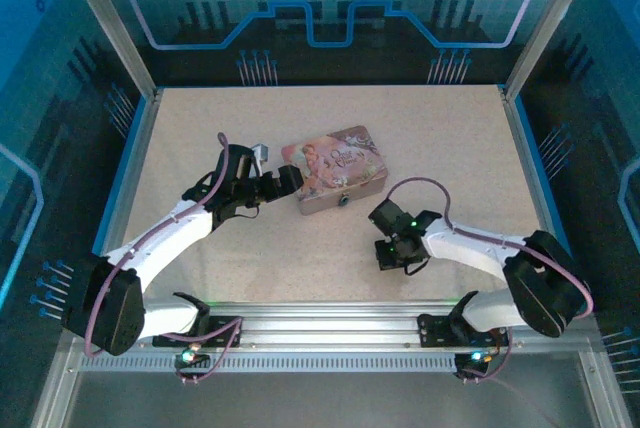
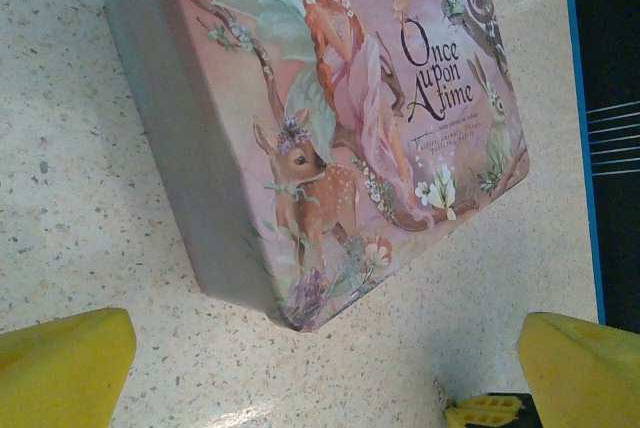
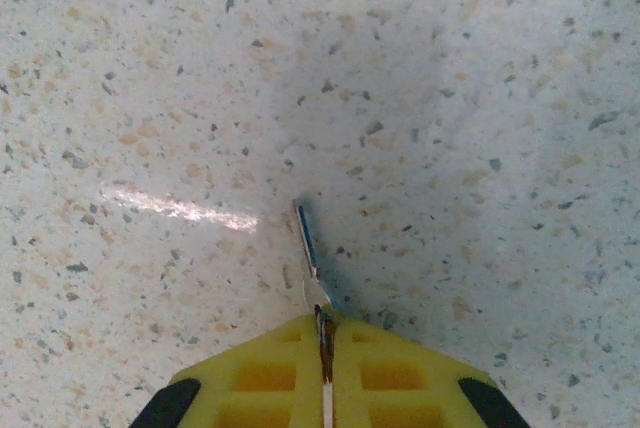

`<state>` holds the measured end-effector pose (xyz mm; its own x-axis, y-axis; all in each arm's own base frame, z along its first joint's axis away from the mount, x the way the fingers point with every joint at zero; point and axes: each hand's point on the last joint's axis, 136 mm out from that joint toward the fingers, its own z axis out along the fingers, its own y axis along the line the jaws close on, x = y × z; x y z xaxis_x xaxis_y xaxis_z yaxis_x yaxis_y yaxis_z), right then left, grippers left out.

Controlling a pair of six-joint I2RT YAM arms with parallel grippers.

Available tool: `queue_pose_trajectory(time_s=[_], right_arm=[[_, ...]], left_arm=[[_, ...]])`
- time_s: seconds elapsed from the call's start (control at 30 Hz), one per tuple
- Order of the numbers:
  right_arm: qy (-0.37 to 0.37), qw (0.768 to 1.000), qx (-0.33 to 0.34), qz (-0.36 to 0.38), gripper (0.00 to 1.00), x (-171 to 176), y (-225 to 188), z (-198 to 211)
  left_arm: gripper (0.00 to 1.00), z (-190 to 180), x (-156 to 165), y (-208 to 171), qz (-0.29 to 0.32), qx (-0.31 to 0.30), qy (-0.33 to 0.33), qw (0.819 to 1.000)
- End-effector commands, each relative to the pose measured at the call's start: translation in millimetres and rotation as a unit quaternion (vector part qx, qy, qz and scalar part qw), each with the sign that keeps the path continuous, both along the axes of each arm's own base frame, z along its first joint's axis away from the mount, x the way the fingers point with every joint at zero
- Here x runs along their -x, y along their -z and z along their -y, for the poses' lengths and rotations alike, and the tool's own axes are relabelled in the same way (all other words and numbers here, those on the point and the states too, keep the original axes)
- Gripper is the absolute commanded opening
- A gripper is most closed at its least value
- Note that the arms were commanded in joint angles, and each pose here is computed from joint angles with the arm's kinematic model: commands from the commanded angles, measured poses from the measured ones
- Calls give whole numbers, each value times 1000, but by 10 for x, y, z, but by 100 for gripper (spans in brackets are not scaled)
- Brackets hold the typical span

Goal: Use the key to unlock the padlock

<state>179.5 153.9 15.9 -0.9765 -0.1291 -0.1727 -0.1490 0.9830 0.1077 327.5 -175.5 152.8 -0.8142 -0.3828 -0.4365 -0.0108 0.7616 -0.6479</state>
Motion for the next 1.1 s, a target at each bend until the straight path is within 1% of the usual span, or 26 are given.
queue_pose_trajectory(time_s=[0.0, 0.1, 0.23, 0.4, 0.57, 0.7, 0.83, 1.07], right_arm=[[-3, 999, -43, 5, 8, 4, -42, -43], [-9, 995, -92, 33, 6, -57, -141, -103], [-25, 982, -167, 84, 6, -170, -380, -199], [-59, 962, -223, 147, 5, -291, -736, -270], [-100, 931, -284, 207, 5, -379, -1142, -428], [-127, 906, -319, 249, 5, -432, -1439, -546], [-146, 881, -352, 281, 5, -460, -1683, -641], [-166, 844, -412, 301, 6, -466, -1949, -804]], left_arm=[[99, 2, 24, -115, 8, 3, 12, 1000], [99, 17, 50, -164, 11, 9, 18, 1000], [99, 108, 88, -327, 30, 36, 41, 998], [96, 266, 150, -578, 59, 82, 83, 991], [91, 495, 234, -861, 93, 128, 133, 978], [88, 746, 353, -1030, 117, 143, 178, 966], [81, 982, 449, -1098, 127, 153, 214, 956], [72, 1318, 550, -1083, 129, 159, 257, 945]])
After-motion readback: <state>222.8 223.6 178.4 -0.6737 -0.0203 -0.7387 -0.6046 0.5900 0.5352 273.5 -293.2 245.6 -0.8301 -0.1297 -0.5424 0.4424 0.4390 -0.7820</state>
